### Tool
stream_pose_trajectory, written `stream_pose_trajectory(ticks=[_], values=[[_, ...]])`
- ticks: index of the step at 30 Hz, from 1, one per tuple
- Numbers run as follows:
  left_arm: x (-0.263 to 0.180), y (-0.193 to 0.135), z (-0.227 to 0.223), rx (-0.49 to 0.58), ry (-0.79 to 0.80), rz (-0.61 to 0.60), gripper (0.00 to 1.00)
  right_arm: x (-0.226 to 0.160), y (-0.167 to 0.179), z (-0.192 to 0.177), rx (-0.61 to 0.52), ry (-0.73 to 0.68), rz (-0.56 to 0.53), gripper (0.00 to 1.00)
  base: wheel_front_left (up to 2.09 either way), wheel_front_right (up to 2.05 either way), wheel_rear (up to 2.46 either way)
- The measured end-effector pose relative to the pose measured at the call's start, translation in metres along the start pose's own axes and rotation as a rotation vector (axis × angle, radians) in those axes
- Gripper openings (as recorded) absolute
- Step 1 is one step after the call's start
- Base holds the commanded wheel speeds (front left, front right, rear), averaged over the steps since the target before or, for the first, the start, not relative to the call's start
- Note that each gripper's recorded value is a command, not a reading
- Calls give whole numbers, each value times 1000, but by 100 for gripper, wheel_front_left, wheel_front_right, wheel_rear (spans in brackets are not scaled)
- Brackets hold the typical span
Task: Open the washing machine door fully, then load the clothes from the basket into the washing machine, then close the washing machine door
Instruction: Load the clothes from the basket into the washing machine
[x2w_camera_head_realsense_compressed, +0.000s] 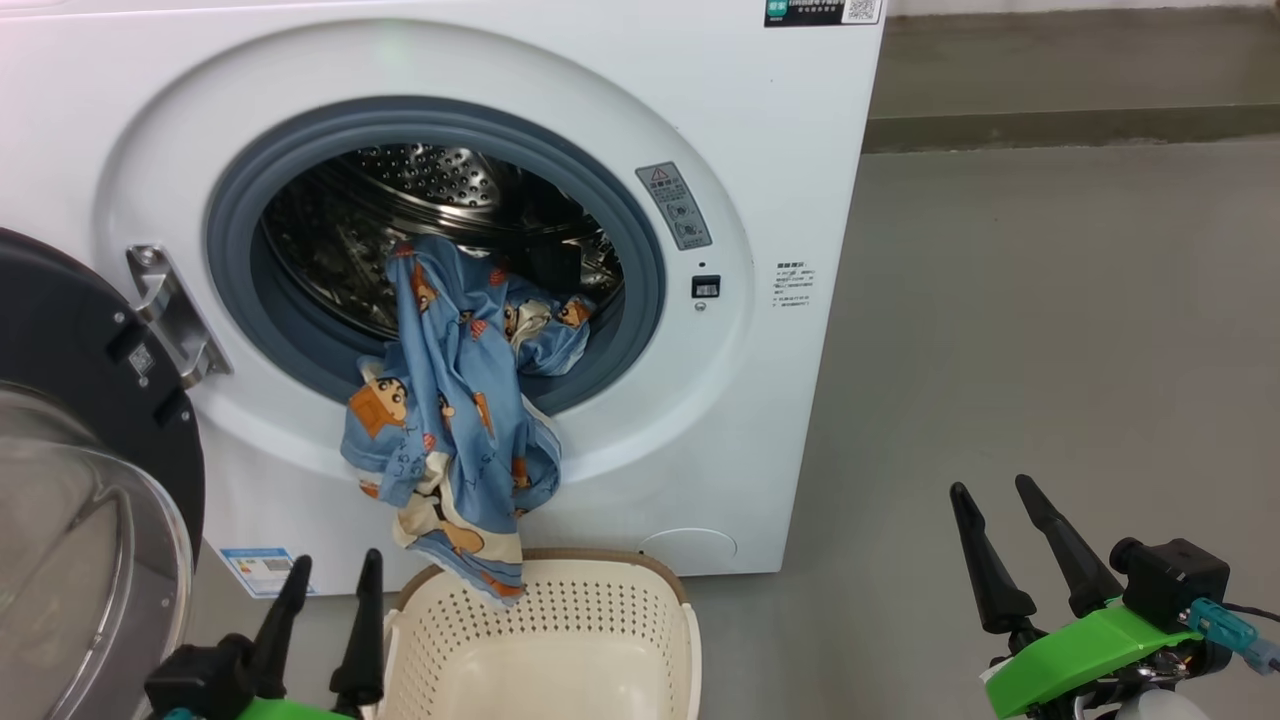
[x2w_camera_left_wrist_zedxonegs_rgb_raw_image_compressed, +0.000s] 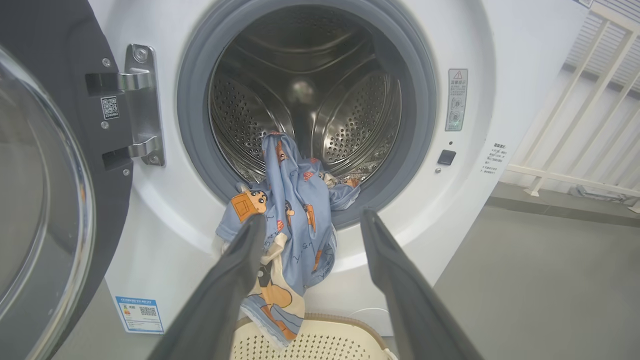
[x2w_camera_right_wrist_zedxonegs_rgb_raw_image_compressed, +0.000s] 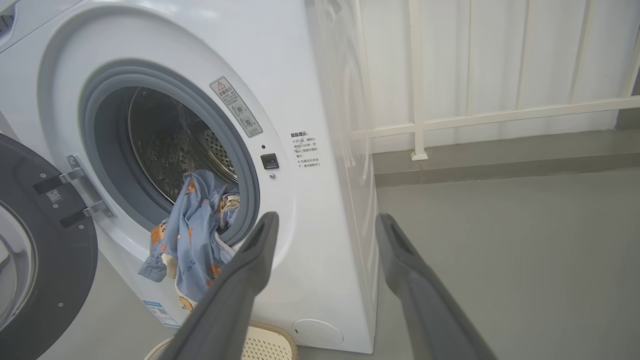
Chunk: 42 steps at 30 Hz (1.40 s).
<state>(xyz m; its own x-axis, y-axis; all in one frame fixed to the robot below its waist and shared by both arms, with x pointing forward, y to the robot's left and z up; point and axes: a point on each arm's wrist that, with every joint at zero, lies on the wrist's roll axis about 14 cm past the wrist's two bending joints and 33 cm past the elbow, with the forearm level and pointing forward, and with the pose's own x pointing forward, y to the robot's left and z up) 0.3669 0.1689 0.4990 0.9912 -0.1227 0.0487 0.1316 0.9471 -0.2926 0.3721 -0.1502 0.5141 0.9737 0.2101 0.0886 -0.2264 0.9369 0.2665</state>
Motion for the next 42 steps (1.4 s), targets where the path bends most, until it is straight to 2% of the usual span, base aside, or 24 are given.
stream_pose_trajectory(ticks=[22,42], values=[[22,-8,-59,-11,224,-39,100,1,-10,-14,3,41,-27,100,0,0,0],[84,1,-101,-21,400,-55,100,30,-27,-36,-28,91,-55,100,0,0,0]])
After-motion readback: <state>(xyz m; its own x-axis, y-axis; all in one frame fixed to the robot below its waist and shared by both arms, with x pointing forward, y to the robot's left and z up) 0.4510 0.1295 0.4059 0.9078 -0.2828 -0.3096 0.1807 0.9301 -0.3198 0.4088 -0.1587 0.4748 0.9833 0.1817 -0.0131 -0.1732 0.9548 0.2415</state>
